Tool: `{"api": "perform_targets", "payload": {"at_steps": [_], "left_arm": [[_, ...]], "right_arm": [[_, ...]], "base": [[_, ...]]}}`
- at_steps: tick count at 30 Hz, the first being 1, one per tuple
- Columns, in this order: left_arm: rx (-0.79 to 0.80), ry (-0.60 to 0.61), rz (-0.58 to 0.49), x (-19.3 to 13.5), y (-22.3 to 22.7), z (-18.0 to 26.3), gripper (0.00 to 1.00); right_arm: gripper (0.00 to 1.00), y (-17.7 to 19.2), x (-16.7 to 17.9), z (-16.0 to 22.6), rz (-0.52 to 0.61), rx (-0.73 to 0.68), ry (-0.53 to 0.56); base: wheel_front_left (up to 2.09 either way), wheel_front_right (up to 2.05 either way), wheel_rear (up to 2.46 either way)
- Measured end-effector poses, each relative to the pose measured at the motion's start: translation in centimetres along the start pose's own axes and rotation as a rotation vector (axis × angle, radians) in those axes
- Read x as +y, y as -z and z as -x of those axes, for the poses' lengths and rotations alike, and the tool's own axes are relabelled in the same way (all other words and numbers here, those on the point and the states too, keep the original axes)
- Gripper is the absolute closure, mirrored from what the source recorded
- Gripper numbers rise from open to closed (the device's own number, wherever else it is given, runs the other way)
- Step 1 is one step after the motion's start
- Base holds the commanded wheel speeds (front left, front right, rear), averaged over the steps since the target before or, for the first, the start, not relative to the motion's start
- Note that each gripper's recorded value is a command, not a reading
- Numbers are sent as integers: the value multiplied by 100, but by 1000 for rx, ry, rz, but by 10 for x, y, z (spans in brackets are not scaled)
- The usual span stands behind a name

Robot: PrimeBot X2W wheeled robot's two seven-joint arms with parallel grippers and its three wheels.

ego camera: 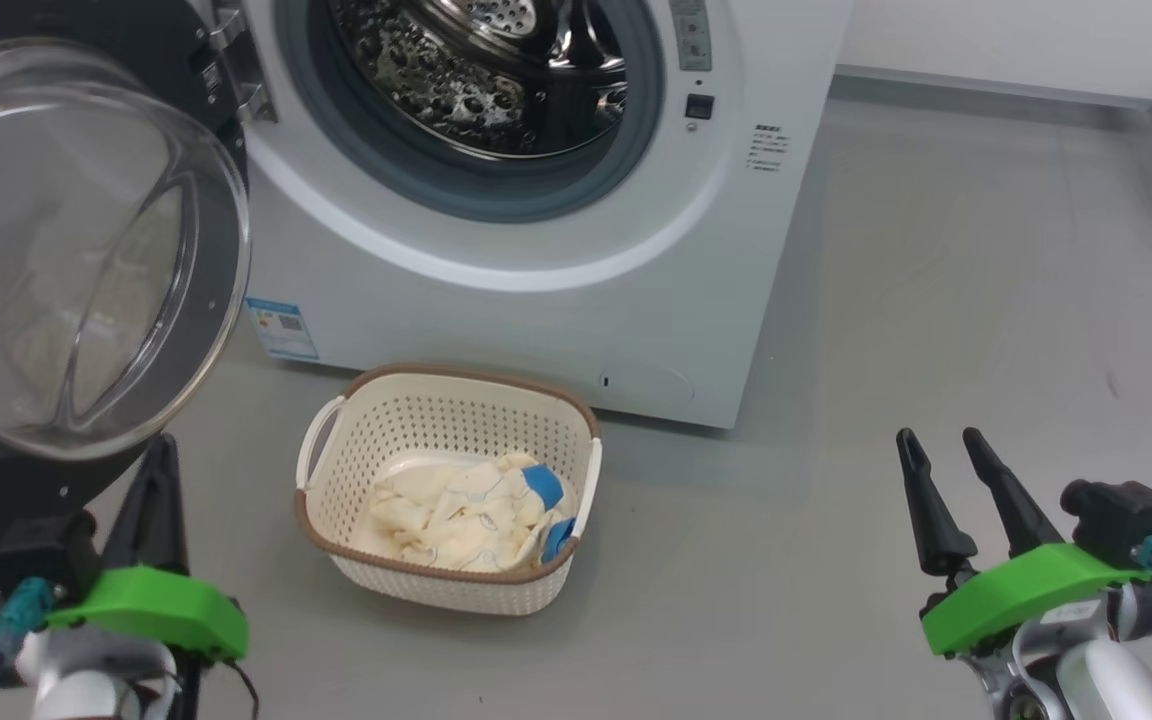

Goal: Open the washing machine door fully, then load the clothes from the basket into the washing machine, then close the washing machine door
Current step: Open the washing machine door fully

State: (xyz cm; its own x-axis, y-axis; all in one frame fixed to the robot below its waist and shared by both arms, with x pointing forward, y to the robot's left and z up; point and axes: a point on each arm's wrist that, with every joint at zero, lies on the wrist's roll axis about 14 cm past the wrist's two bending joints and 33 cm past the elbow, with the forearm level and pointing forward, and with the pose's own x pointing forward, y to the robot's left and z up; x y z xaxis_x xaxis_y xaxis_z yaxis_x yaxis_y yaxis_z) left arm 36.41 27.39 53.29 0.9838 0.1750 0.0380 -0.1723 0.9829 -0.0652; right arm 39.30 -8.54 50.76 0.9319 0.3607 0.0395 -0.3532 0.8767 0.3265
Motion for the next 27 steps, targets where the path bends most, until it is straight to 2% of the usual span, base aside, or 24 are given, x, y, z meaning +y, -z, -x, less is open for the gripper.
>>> {"api": "perform_targets", "payload": {"at_steps": [5, 10, 22, 23, 24, 25, 27], "left_arm": [[-15, 121, 50, -50, -1, 14, 100], [-32, 201, 86, -83, -3, 28, 100], [-48, 275, 136, -116, 4, 43, 100], [-43, 280, 139, -117, 5, 43, 82], [-42, 287, 141, -118, 7, 44, 29], [-42, 287, 141, -119, 8, 44, 0], [-36, 288, 140, -119, 10, 45, 0]], "right_arm": [[0, -20, -8, 17, -5, -73, 49], [0, -24, -14, 36, -18, -98, 92], [0, -46, -17, 49, -18, -170, 120], [0, -46, -18, 50, -19, -170, 124], [0, -46, -19, 50, -18, -170, 127], [0, -46, -19, 50, -16, -170, 129], [0, -45, -19, 49, -18, -170, 129]], "base": [[0, 0, 0], [0, 0, 0], [0, 0, 0], [0, 0, 0], [0, 0, 0], [0, 0, 0], [0, 0, 0]]}}
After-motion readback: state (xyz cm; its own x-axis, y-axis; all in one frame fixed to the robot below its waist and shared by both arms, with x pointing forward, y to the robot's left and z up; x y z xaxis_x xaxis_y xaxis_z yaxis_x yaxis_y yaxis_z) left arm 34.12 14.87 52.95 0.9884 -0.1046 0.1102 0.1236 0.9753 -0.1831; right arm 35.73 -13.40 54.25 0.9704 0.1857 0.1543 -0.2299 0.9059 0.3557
